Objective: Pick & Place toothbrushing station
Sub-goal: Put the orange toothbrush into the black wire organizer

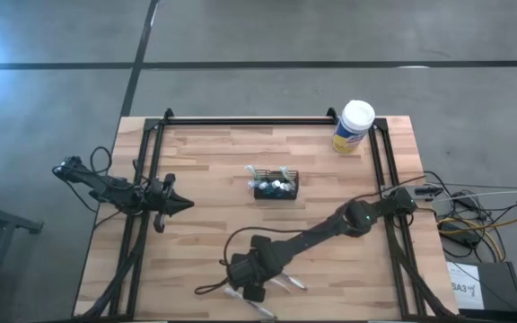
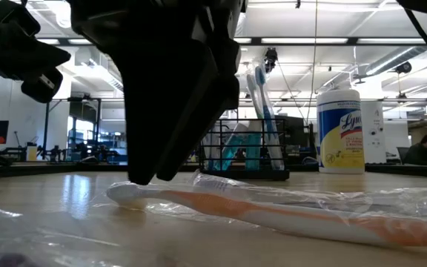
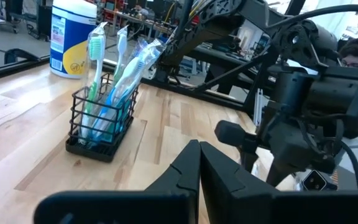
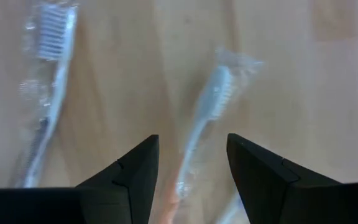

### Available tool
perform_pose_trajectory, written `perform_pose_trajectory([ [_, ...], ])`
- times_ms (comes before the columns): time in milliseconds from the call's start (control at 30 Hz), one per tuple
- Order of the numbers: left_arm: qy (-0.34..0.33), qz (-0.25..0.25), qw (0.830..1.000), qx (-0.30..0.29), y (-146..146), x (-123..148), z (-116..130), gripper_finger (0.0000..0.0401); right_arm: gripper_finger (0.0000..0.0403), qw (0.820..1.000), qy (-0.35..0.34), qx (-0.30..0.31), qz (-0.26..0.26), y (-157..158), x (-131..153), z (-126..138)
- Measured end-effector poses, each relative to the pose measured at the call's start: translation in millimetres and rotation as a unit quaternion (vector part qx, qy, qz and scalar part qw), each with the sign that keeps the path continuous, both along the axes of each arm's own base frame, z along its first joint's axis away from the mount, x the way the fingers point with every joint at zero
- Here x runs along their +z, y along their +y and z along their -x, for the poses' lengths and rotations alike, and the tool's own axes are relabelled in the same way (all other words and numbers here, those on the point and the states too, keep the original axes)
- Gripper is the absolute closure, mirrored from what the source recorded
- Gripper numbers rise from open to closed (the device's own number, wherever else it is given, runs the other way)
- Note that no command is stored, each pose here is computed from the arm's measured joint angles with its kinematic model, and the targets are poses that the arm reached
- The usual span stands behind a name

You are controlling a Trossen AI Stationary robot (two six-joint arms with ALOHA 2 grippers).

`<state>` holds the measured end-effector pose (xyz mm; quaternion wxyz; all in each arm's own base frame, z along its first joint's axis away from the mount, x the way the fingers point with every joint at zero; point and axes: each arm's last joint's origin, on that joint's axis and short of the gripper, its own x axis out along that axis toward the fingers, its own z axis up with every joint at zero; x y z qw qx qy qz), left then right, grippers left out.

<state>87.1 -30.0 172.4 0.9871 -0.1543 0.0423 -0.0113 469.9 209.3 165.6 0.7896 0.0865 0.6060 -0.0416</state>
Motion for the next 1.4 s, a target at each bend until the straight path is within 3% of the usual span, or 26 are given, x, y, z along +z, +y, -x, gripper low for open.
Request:
perform_pose_trajectory([
  [500, -0.003, -0.003, 1.000, 0.001, 0.0, 0.3, -0.1, 0.0388, 0.0250, 0.999, 0.031, -0.012, 0.012, 1.1, -24.7, 8.3],
  [633, -0.003, -0.004, 1.000, 0.001, 0.0, 0.1, -0.2, 0.0389, 0.0288, 0.999, 0.033, -0.009, 0.013, 0.7, -26.9, 9.1],
  [833, -0.002, -0.005, 1.000, 0.002, 0.1, 0.0, -0.2, 0.0390, 0.0380, 0.999, 0.020, 0.033, 0.023, 1.6, -17.9, 8.0],
  [933, -0.003, -0.005, 1.000, 0.002, 0.1, 0.1, -0.2, 0.0388, 0.0382, 0.998, -0.003, 0.051, 0.045, 0.6, 0.2, 9.7],
  [1100, -0.004, -0.004, 1.000, 0.002, 0.0, 0.2, -0.3, 0.0389, 0.0385, 0.992, -0.074, 0.073, 0.067, 2.9, 57.7, 22.3],
  [1400, -0.006, -0.024, 1.000, 0.000, 0.0, 0.4, -0.3, 0.0389, 0.0386, 0.966, -0.207, 0.092, 0.121, 5.7, 166.1, 74.9],
])
